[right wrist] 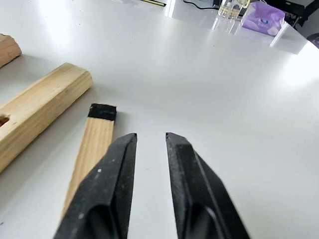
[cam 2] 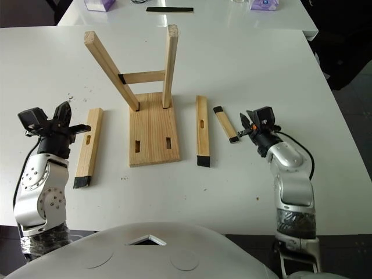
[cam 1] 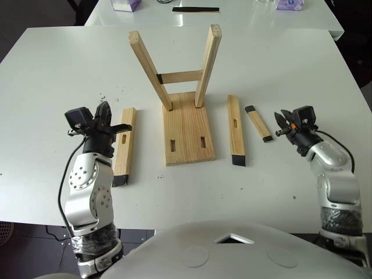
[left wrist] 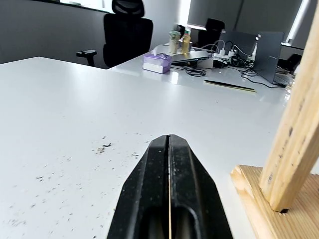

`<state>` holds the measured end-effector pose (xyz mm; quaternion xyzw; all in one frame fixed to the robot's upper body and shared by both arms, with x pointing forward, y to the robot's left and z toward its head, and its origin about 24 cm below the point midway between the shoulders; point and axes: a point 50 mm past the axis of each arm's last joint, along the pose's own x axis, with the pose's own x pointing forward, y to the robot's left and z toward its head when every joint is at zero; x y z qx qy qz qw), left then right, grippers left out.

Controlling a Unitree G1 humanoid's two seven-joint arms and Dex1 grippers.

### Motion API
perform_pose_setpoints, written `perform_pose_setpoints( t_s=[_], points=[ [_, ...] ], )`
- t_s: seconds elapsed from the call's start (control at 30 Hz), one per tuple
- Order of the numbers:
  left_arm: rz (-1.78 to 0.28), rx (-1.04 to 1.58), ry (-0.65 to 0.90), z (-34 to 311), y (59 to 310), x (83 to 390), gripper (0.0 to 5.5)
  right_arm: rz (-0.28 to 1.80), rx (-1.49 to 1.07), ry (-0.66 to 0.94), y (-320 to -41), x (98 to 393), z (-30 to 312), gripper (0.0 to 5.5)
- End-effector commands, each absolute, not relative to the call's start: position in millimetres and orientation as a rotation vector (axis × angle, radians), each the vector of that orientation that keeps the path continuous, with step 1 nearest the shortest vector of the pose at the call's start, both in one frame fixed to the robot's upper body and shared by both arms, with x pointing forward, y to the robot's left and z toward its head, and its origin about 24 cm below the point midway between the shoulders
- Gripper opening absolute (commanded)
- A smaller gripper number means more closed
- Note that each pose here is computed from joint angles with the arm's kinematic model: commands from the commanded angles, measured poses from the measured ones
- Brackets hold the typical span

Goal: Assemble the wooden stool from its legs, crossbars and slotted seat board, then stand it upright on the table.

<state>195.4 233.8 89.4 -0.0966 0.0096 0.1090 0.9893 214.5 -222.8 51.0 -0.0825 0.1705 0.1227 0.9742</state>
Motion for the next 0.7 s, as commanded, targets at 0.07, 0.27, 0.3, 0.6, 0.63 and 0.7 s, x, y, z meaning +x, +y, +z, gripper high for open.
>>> perform_pose_setpoints(
  t_s=[0.07, 0.27, 0.3, 0.6, 0.63, 0.7],
  points=[
    [0.353, -0.216, 0.026, 80.7, 246.8, 190.6, 0.00, 0.308, -0.078, 0.404, -209.9, 197.1, 45.8, 1.87],
    [0.319, -0.234, 0.009, 77.3, 239.0, 199.2, 0.00, 0.333, 0.007, 0.451, -210.1, 196.4, 44.6, 2.83],
    [0.312, -0.242, 0.004, 77.2, 237.4, 201.5, 0.00, 0.332, 0.007, 0.461, -210.4, 197.6, 43.2, 2.96],
    [0.307, -0.254, 0.008, 72.4, 237.3, 208.5, 0.00, 0.323, -0.011, 0.579, -213.3, 206.2, 20.3, 4.42],
    [0.302, -0.255, 0.008, 72.7, 236.6, 208.6, 0.00, 0.316, -0.004, 0.594, -214.6, 203.0, 17.4, 4.42],
    [0.294, -0.258, 0.010, 72.8, 234.7, 206.3, 0.00, 0.306, -0.009, 0.614, -218.0, 195.6, 12.9, 4.42]
  ],
)
